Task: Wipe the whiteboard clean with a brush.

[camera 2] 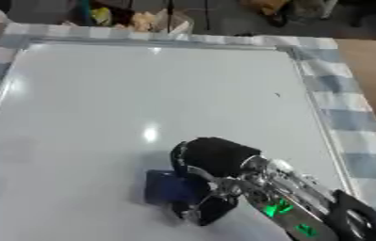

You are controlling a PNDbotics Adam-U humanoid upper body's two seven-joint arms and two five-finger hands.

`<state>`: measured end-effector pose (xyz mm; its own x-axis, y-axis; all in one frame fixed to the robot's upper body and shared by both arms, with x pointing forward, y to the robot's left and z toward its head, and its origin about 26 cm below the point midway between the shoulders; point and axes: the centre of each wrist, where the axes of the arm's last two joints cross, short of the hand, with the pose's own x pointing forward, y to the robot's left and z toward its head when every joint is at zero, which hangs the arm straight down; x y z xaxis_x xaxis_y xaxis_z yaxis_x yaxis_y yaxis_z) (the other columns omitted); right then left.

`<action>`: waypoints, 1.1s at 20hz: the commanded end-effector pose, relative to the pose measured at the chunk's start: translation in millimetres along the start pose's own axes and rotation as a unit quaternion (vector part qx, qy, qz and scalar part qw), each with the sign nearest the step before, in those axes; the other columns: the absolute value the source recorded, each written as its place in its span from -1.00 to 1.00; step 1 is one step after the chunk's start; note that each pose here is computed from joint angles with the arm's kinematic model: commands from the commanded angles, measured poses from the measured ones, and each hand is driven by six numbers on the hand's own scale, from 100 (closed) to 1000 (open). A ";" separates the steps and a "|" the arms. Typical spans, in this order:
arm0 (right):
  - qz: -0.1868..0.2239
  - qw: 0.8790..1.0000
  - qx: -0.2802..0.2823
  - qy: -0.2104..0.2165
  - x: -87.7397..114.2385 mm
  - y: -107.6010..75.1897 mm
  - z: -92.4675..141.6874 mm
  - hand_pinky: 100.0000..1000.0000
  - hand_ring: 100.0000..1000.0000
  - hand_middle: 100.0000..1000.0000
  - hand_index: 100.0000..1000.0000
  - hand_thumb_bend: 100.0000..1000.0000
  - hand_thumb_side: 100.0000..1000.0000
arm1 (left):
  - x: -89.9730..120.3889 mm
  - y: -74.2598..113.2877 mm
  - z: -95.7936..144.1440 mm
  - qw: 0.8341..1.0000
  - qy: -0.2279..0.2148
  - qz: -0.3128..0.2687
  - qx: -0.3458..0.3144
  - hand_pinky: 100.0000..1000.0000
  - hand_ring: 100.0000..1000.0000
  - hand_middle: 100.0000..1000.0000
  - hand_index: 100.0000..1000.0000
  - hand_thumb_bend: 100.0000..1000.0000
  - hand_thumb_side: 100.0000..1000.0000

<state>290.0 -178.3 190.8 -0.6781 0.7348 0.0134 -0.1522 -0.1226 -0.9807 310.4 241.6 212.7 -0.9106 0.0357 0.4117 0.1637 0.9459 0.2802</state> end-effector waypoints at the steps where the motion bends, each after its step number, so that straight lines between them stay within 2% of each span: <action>1: 0.009 1.000 -0.013 0.005 -3.6 -8.0 5.6 0.13 0.34 -0.05 -1.00 -0.93 -0.72 | 4.8 -0.1 -4.2 1.000 -0.011 -0.002 -0.005 -0.40 0.30 0.00 0.17 -0.97 0.88; 14: 0.019 0.999 -0.035 0.028 -14.9 -13.0 13.4 0.06 0.28 -0.12 -1.00 -1.00 -0.72 | 4.8 -0.2 -4.0 1.000 -0.009 -0.001 -0.006 -0.40 0.30 0.00 0.16 -0.97 0.88; 22: 0.025 0.997 -0.049 0.059 -29.0 -20.2 24.2 0.04 0.26 -0.13 -1.00 -1.00 -0.71 | 4.7 0.2 -3.4 1.000 -0.008 -0.003 -0.007 -0.40 0.31 0.00 0.16 -0.97 0.88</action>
<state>296.3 -206.5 204.9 -0.6040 0.7964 -0.0287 -0.0764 -0.0937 -0.9927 310.3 241.1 212.3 -0.9083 0.0359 0.4168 0.1679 0.9438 0.2846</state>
